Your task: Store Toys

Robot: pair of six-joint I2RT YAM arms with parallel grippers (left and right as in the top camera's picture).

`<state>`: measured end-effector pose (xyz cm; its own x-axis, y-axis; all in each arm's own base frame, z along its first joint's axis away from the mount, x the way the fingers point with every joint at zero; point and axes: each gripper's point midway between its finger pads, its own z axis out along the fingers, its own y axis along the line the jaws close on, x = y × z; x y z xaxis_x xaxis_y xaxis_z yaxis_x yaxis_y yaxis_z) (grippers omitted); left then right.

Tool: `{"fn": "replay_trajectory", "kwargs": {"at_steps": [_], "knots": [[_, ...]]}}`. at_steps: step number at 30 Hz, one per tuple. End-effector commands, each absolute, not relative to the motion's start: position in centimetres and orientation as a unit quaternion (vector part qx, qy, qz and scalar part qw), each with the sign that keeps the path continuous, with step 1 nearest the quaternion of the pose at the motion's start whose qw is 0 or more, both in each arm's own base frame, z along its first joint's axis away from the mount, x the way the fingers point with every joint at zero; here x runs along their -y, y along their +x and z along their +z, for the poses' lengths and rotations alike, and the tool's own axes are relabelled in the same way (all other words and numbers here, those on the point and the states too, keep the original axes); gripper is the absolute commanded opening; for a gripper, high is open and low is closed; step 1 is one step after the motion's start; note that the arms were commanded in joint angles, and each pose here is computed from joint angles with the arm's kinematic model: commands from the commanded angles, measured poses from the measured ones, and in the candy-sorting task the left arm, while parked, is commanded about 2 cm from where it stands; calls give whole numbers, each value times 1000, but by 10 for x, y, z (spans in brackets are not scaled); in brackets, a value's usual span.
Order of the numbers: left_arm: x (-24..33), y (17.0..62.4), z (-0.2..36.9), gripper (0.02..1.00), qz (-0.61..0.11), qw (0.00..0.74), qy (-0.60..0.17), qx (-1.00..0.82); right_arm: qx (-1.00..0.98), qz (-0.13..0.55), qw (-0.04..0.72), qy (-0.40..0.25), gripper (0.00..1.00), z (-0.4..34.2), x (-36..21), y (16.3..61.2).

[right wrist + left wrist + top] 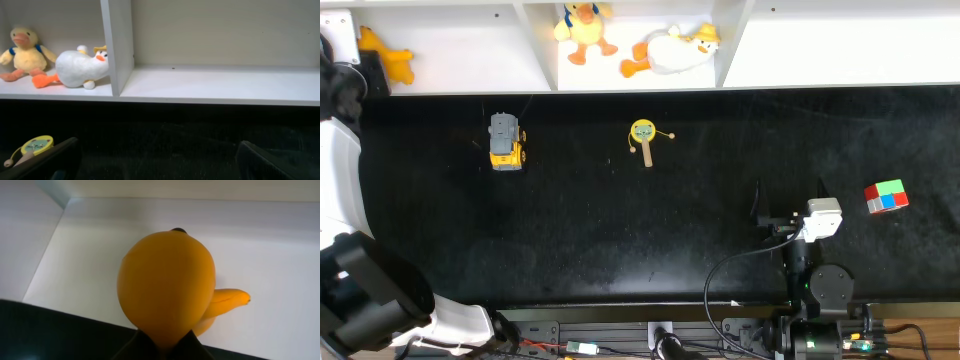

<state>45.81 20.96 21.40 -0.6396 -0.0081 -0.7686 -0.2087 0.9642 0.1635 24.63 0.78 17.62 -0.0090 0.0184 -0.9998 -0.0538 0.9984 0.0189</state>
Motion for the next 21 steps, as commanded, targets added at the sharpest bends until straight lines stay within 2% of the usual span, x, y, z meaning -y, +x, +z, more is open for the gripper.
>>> {"fn": "replay_trajectory", "kwargs": {"at_steps": [1,15,21], "knots": [[-226,458,226,36,156,422,-90,-889,-710,29,703,-10,996,173,-8,247],[-213,477,243,38,166,458,-73,-870,-710,29,703,-10,993,173,-8,247],[-213,479,240,38,164,457,-73,-871,-710,29,703,-10,993,173,-8,247]]}}
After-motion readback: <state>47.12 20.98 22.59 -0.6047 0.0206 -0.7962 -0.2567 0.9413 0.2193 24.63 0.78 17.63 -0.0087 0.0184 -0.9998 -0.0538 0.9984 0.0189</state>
